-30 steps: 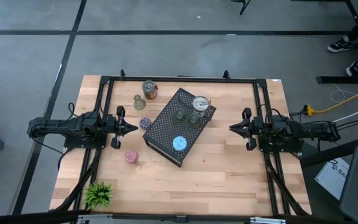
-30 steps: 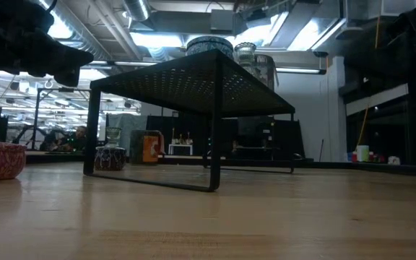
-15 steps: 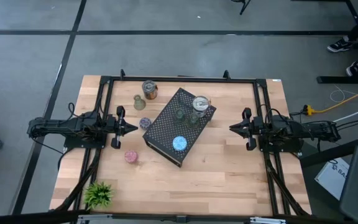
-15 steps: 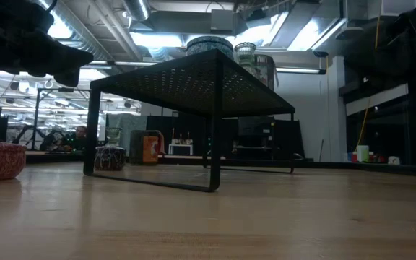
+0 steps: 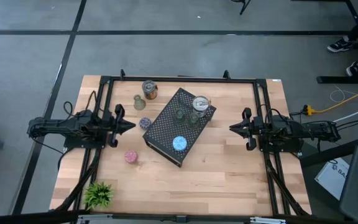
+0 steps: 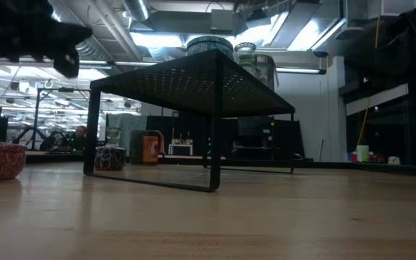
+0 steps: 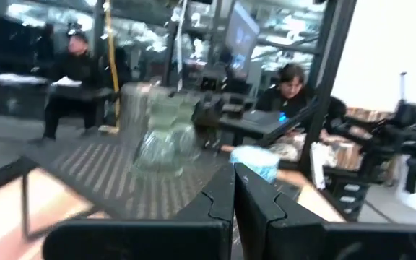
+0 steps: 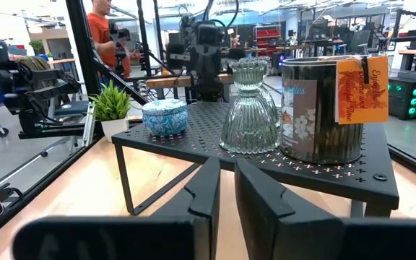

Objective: Pick & Place candle stick holders
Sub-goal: Put the scented candle on the shelf

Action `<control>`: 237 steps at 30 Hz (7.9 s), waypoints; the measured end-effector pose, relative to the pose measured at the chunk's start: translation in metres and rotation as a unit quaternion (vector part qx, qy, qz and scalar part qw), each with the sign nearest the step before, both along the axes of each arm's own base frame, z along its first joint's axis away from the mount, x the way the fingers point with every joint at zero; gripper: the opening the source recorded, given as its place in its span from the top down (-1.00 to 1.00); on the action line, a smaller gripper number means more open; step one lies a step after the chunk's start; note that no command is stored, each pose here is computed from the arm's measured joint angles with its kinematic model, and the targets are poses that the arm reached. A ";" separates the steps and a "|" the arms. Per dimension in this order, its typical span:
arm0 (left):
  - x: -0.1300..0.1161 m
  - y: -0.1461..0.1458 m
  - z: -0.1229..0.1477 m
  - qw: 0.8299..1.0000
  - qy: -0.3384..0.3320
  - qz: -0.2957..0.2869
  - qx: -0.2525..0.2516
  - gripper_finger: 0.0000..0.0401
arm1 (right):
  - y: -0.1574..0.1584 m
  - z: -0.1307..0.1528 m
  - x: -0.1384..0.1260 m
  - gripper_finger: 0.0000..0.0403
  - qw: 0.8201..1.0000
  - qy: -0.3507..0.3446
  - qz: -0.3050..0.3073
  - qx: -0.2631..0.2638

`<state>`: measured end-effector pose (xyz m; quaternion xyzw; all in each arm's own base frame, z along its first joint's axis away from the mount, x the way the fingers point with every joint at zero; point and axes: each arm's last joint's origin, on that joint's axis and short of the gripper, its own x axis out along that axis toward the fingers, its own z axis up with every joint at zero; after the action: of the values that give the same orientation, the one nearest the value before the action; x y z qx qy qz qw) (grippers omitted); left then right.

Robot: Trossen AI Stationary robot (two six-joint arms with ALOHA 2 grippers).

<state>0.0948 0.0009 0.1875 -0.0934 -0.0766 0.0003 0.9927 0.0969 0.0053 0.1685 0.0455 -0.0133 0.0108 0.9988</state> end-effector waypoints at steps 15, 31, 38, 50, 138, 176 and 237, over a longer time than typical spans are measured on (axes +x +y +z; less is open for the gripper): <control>-0.002 0.001 0.067 0.998 -0.027 0.006 -0.059 0.99 | 0.000 0.000 0.000 0.76 1.000 0.000 0.000 0.000; 0.054 0.006 0.126 0.995 0.043 0.084 -0.041 0.99 | 0.000 0.000 0.000 0.76 1.000 0.000 0.000 0.000; 0.074 0.017 0.128 0.991 0.071 0.112 -0.036 0.99 | 0.000 0.000 0.000 0.76 1.000 0.000 0.000 0.000; 0.088 0.046 0.107 0.975 0.155 0.153 -0.036 0.99 | 0.000 0.000 0.000 0.76 1.000 0.000 0.000 0.000; 0.103 0.157 0.122 0.835 0.449 0.290 -0.134 -1.00 | 0.000 0.000 0.000 0.76 1.000 0.000 0.000 0.000; 0.129 0.247 0.068 0.706 0.624 0.290 -0.170 -0.99 | 0.000 0.000 0.000 0.76 1.000 0.000 0.000 0.000; 0.149 0.247 0.030 0.688 0.668 0.244 -0.147 -0.99 | 0.000 0.000 0.000 0.76 1.000 0.000 0.000 0.000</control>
<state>0.2441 0.2482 0.2174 -0.1911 0.5874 0.3160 0.7201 0.0969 0.0053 0.1686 0.0455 -0.0135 0.0105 0.9988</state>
